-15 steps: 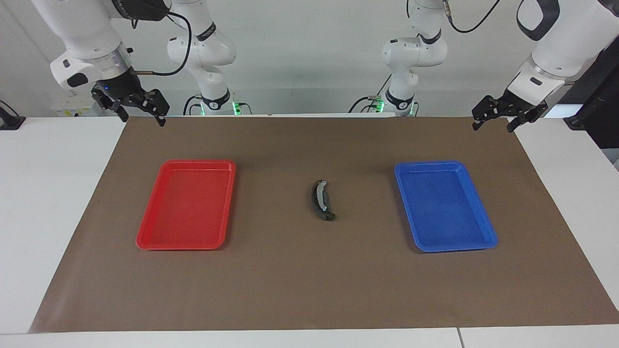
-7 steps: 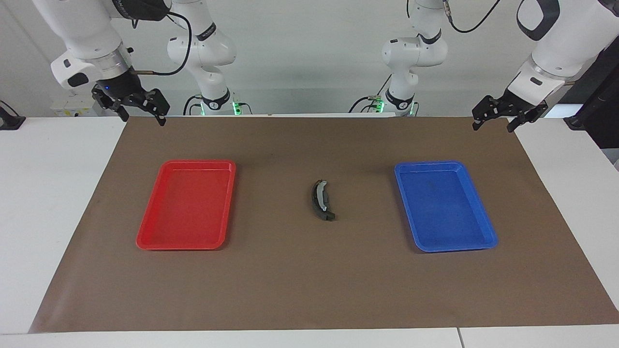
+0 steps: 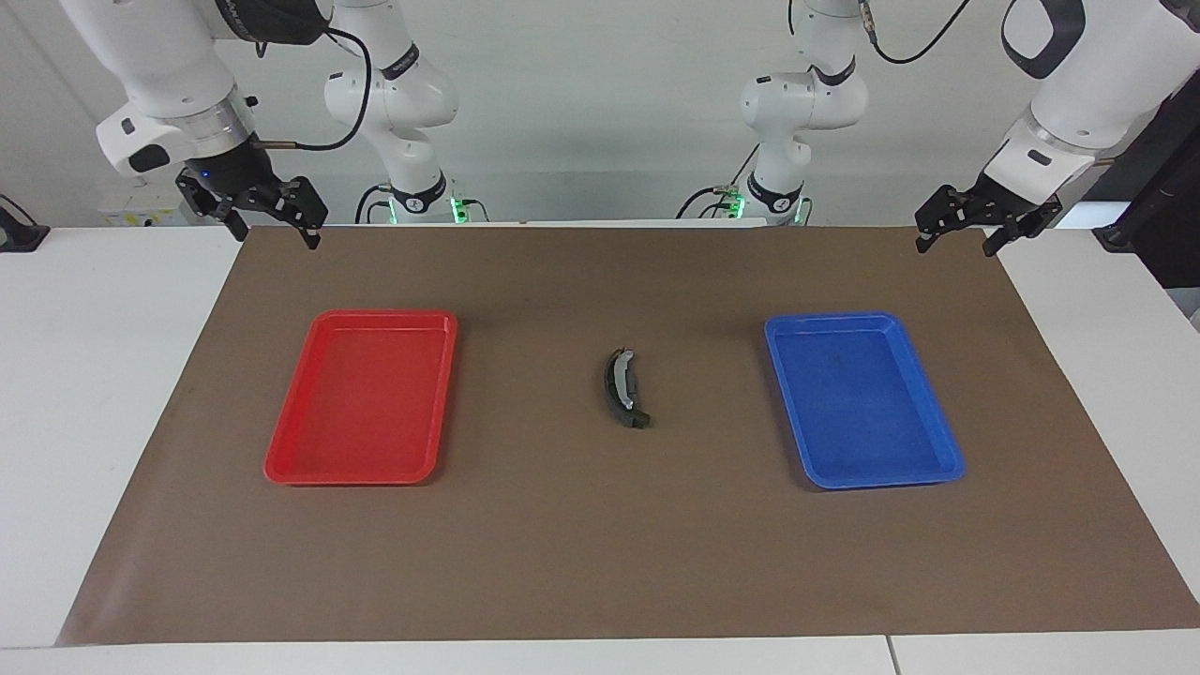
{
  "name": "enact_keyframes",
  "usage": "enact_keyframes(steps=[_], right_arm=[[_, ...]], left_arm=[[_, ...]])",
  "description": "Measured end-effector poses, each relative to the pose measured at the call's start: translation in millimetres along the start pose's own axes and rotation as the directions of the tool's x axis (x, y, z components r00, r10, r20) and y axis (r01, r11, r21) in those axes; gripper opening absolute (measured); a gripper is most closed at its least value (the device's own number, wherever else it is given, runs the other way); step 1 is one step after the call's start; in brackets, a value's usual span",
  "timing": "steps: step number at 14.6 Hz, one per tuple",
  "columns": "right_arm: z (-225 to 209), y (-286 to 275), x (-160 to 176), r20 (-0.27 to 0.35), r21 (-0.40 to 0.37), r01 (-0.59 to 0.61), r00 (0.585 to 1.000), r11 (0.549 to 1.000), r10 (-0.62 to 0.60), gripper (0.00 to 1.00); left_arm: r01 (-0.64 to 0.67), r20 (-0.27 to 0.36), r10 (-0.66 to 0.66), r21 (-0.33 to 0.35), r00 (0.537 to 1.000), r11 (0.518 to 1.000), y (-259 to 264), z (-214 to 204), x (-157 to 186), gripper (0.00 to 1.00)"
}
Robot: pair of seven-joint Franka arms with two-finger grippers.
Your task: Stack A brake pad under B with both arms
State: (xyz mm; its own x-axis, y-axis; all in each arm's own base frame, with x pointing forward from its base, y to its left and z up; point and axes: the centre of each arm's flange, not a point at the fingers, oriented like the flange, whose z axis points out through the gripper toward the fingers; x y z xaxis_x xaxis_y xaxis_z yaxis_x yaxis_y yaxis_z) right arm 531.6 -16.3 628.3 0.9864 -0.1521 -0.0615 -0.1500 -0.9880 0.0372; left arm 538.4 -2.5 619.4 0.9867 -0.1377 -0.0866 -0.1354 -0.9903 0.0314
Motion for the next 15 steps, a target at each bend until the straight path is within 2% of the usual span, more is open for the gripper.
enact_keyframes(steps=[15], right_arm=[[1.8,-1.6,1.6,0.003,-0.001,0.003,1.000,1.000,-0.003,1.00]], left_arm=[[0.000,0.000,0.000,0.000,1.000,1.000,0.0,-0.2,-0.1,1.00]])
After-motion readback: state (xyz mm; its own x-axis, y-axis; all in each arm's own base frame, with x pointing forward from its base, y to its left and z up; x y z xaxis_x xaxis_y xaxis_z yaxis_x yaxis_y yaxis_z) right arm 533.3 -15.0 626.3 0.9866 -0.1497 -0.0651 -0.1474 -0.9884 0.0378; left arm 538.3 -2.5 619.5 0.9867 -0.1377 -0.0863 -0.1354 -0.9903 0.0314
